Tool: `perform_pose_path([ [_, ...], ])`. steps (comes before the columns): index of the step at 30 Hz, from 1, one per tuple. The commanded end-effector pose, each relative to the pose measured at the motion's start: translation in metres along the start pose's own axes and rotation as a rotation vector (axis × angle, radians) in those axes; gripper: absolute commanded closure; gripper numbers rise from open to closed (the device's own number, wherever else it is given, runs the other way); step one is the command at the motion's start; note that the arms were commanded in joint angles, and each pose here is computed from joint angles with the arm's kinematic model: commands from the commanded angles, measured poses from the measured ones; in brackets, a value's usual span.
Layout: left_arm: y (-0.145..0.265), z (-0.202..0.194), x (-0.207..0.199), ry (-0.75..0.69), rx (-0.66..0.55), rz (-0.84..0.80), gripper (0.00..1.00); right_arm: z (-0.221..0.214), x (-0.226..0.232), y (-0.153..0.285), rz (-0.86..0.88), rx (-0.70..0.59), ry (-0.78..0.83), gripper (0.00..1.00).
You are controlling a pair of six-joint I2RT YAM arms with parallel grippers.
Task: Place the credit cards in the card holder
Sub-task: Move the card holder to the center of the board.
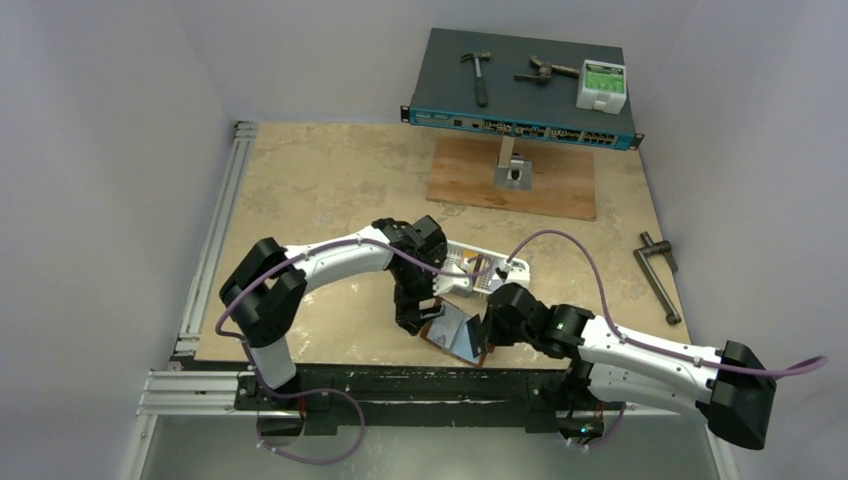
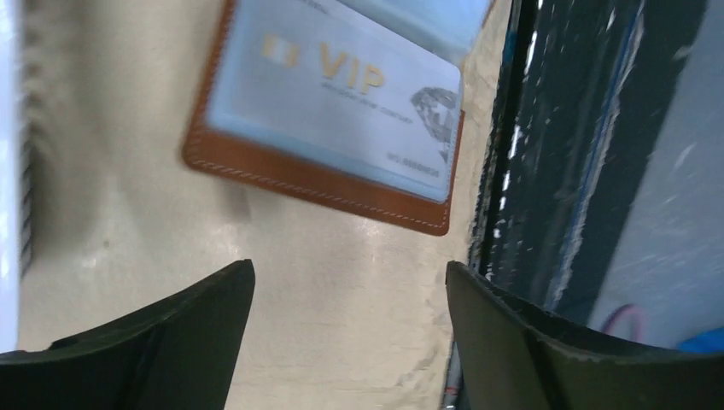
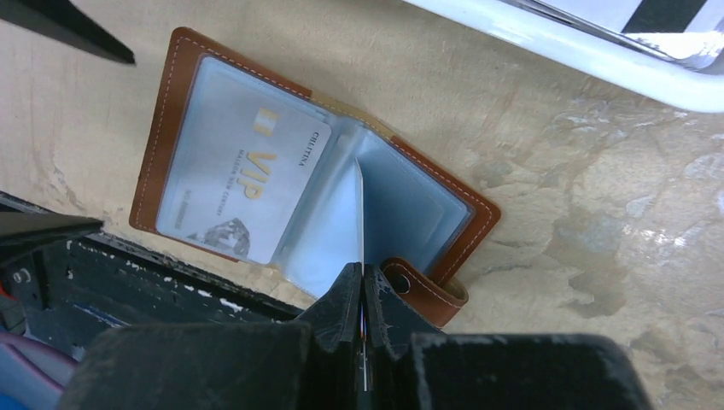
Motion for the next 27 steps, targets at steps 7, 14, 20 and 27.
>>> perform_pose_path([
  [7,0.031,0.014,-0.003,0.546,-0.246,-0.361,0.0,0.005,0.007,-0.006,0.056,-0.065,-0.032,1.0],
  [14,0.007,0.001,-0.004,0.698,-0.232,-0.423,0.0,-0.002,0.007,-0.016,0.091,-0.055,-0.041,1.0],
  [20,-0.015,-0.002,0.005,0.848,-0.163,-0.415,0.0,-0.008,0.003,-0.019,0.078,-0.049,-0.069,1.0],
  [27,-0.03,-0.005,0.008,0.898,-0.197,-0.414,0.0,-0.012,-0.001,-0.019,0.08,-0.051,-0.104,1.0],
])
Point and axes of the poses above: each gripper's point midway between its finger pads, its own y axis back along the fingers, its own x axis along the line the jaws close on, z = x × y, the point moved 8 cm from there along y, back along the fingers, and after that the axes turned 9 degrees about y, right-handed, at the moved point
